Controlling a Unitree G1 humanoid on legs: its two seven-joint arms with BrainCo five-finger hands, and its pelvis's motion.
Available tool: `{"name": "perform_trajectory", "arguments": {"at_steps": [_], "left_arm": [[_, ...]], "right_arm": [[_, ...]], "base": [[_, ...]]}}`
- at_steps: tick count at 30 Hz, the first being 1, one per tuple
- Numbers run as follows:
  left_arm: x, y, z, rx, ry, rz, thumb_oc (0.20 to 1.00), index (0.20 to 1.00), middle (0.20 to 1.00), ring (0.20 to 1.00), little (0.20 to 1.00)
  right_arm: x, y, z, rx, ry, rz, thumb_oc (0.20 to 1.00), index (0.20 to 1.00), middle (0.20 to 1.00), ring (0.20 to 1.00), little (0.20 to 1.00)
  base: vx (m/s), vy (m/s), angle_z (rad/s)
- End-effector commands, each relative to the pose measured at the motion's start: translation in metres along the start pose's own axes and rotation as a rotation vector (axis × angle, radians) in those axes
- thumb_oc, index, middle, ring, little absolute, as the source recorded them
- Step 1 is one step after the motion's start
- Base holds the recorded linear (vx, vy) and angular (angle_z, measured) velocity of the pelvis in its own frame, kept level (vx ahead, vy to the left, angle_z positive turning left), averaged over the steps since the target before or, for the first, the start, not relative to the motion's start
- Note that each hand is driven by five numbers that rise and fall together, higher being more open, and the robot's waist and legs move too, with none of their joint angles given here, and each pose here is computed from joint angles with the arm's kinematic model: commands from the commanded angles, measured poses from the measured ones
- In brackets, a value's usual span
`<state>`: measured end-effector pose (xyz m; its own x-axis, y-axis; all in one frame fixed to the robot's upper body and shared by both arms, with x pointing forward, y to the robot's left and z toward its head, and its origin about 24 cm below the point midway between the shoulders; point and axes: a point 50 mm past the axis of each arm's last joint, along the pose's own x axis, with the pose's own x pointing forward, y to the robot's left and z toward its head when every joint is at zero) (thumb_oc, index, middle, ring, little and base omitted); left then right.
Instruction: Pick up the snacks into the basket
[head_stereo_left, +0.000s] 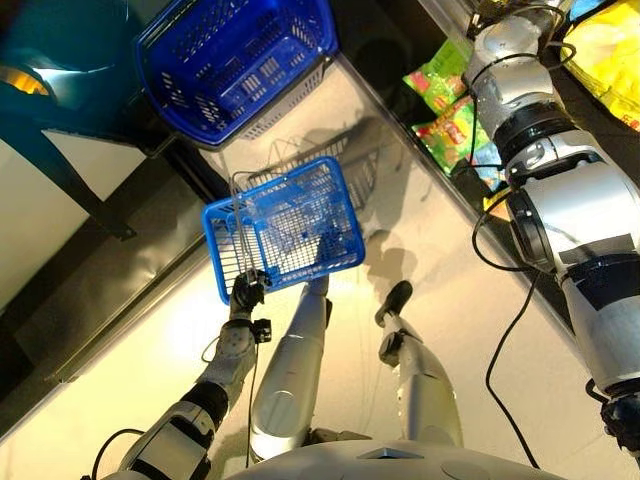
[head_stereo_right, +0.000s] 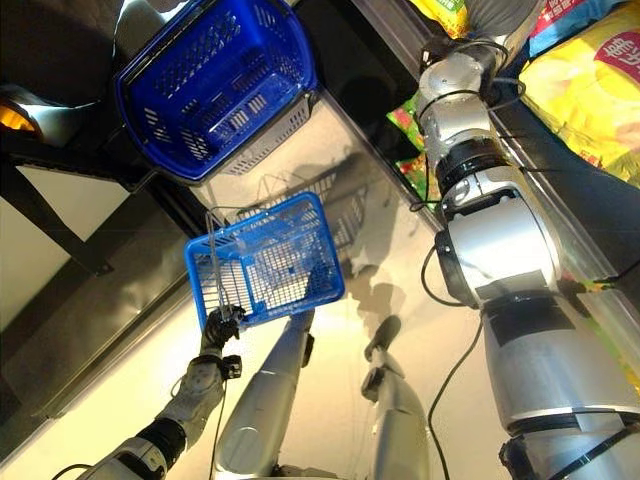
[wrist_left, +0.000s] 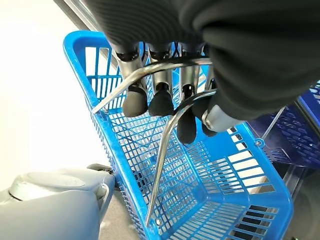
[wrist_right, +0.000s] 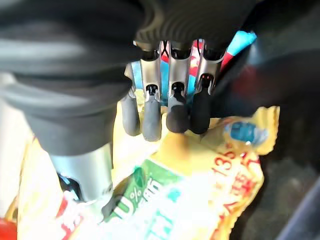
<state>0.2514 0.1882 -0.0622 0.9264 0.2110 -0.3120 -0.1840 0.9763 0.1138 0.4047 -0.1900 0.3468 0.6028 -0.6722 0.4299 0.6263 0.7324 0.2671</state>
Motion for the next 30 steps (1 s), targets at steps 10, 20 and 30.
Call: {"name": "perform_trajectory", "arguments": {"at_steps": [10, 20, 30], "left_arm": [[-0.005, 0.031, -0.015, -0.032, 0.066, 0.050, 0.200, 0.200, 0.200, 0.200, 0.200], [-0.011, 0.037, -0.026, -0.010, 0.108, 0.037, 0.200, 0.200, 0.200, 0.200, 0.200], [-0.011, 0.038, -0.026, -0.013, 0.111, 0.040, 0.200, 0.200, 0.200, 0.200, 0.200]], "right_arm": [[0.016, 0.002, 0.047, 0.117, -0.151, 0.256, 0.831, 0.831, 0.831, 0.831, 0.831], [0.026, -0.009, 0.031, -0.135, -0.130, 0.242, 0.200, 0.200, 0.200, 0.200, 0.200], [0.023, -0.009, 0.018, -0.241, -0.114, 0.234, 0.200, 0.200, 0.200, 0.200, 0.200]], "base": [[0.03, -0.008, 0.00], [0.00, -0.002, 0.02], [0.00, 0.000, 0.01]]}}
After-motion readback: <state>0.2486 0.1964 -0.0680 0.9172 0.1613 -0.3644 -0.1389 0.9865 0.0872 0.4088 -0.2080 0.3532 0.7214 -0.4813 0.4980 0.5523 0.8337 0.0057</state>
